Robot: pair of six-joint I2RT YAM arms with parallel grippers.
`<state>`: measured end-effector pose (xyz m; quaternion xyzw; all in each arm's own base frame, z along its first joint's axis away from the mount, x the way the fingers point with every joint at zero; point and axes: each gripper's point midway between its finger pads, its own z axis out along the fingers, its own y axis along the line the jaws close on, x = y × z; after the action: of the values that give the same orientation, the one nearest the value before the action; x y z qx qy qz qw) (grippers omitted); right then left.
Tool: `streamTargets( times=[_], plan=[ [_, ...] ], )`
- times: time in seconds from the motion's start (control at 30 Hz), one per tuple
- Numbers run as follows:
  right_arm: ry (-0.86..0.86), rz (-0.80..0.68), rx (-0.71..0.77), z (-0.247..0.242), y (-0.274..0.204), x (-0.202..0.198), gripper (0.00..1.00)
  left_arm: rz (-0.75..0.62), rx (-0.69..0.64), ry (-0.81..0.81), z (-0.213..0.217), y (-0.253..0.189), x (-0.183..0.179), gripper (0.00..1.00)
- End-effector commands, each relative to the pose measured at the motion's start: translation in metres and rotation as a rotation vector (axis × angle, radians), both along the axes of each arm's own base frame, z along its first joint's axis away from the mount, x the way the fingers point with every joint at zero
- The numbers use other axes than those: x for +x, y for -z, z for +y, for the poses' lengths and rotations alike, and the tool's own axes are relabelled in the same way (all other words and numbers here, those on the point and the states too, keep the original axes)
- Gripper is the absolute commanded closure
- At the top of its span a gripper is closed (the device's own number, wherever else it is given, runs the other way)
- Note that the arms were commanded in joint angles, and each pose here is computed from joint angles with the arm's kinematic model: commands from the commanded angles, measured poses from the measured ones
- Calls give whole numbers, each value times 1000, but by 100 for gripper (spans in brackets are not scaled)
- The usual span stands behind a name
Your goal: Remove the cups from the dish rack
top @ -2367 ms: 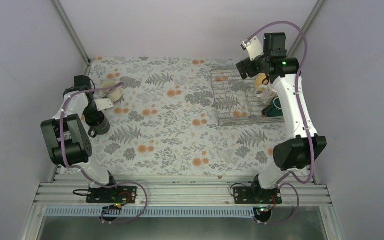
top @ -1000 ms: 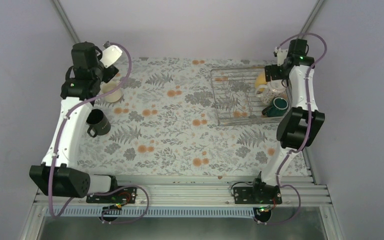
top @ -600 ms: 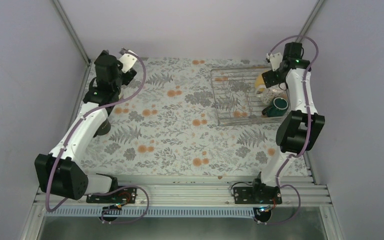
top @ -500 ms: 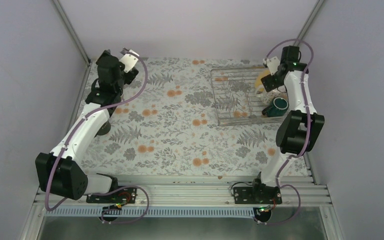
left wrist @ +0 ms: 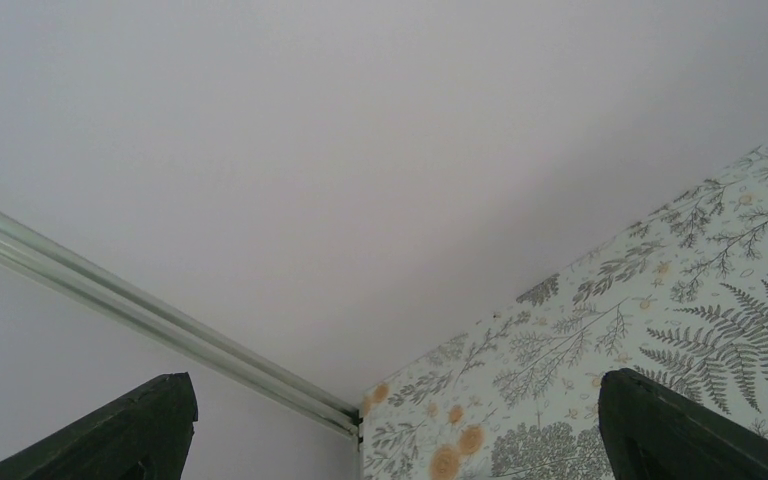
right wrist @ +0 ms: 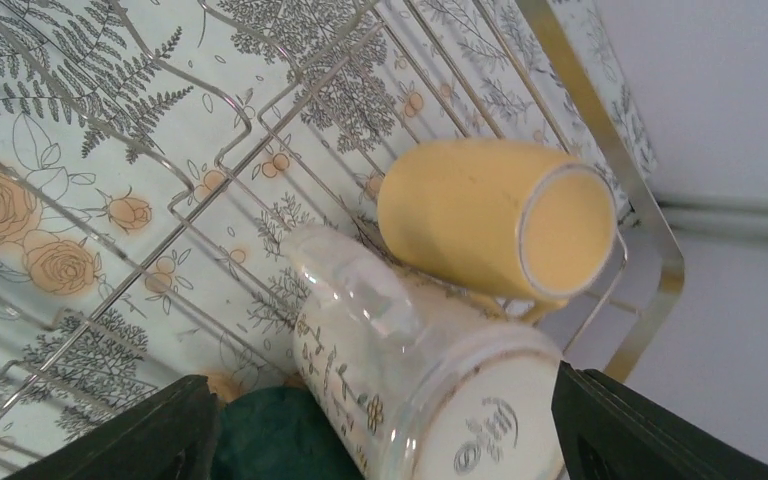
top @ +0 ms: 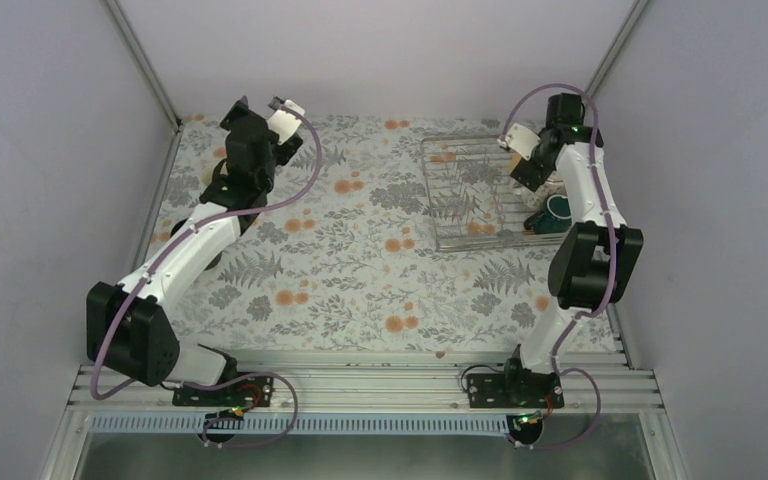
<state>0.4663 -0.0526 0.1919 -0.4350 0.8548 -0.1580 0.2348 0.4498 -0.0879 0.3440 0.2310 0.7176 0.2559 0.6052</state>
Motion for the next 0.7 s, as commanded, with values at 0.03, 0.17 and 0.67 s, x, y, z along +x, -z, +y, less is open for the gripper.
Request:
streamTargets(
  times=[0.03,0.17,0.67],
  plan=[
    [-134,166,-29,13,33,-1,15,-43,10,-51,0,-5,5,0],
    [-182,209,-42,15,36,2,15,-60,-1,-46,-3,-9,6,0],
    [-183,265,-56,6,72,27,14,-1,23,-17,-16,18,20,0]
  ],
)
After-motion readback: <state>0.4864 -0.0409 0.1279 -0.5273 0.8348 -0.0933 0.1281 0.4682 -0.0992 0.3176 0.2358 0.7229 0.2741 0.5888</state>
